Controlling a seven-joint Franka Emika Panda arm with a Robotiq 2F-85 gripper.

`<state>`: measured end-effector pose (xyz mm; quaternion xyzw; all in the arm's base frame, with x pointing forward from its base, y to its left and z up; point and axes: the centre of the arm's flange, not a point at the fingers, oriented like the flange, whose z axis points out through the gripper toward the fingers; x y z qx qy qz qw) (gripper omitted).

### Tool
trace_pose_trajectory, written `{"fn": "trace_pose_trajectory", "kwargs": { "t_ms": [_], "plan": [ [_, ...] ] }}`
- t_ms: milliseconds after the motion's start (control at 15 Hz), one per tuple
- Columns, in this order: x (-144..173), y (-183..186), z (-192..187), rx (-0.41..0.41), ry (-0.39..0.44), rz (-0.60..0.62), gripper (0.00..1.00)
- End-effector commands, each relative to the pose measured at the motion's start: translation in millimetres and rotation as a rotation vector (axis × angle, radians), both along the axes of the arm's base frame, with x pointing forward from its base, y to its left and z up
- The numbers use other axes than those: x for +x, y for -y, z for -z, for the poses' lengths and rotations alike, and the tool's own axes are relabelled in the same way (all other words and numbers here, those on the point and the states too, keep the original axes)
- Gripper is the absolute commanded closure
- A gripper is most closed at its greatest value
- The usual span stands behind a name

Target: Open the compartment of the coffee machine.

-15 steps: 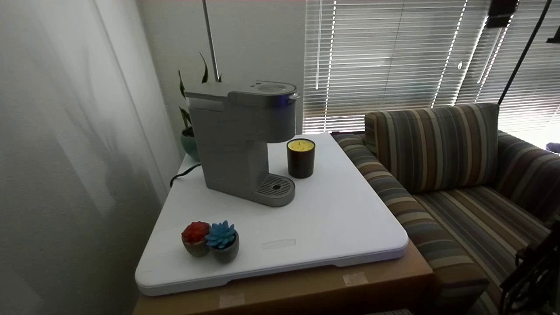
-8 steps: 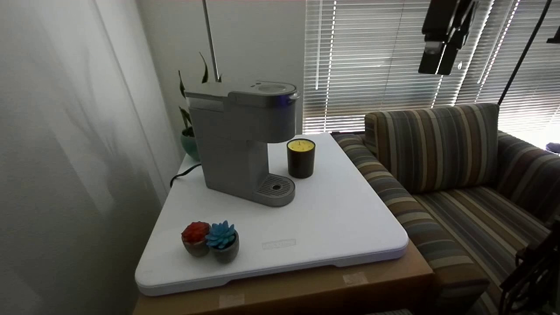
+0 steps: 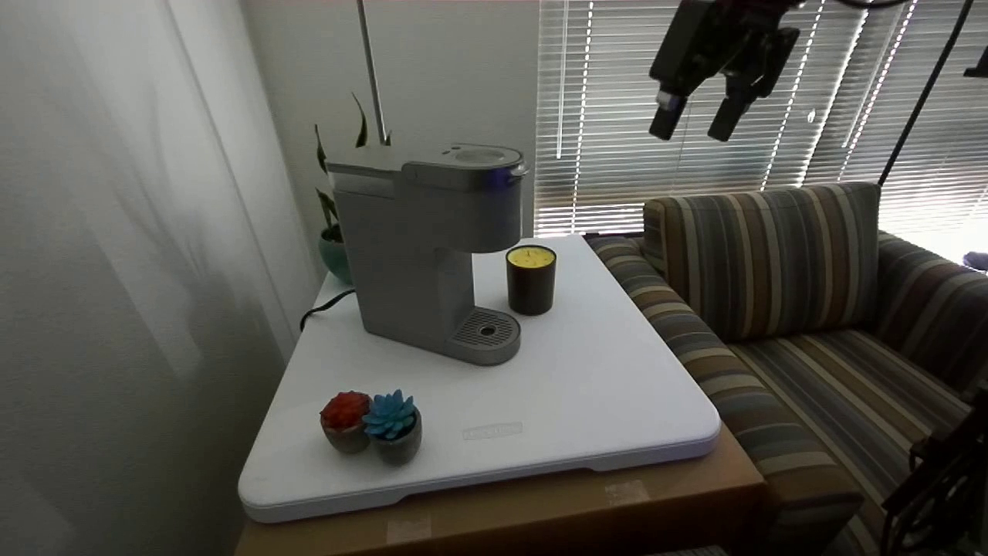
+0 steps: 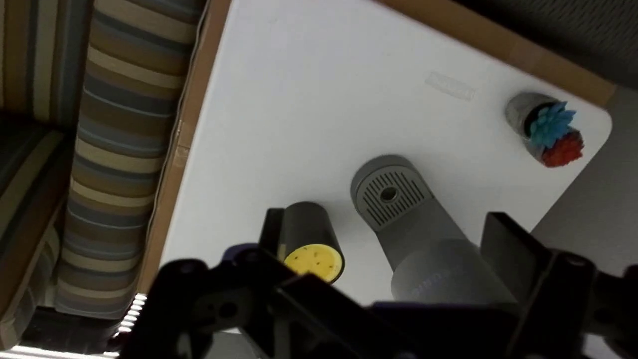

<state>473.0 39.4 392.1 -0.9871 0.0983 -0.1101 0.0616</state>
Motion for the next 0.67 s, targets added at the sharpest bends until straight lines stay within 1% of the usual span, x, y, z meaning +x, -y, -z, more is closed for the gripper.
{"fn": "trace_pose_trajectory", "kwargs": {
  "t_ms": [0, 133, 200, 267, 333, 467, 600],
  "plan": [
    [3.6, -1.8, 8.7, 0.006, 0.012, 0.032, 0.00],
    [7.2, -3.2, 19.4, 0.010, 0.011, 0.057, 0.00],
    [9.4, -4.7, 17.5, -0.005, 0.029, 0.095, 0.00],
    [16.4, -4.5, 20.9, -0.063, 0.076, 0.170, 0.00],
    [26.5, -5.6, 27.2, -0.043, 0.097, 0.227, 0.00],
    [37.8, -10.2, 42.2, -0.037, 0.149, 0.340, 0.00],
    [44.3, -13.3, 60.2, 0.019, 0.158, 0.457, 0.00]
  ]
}}
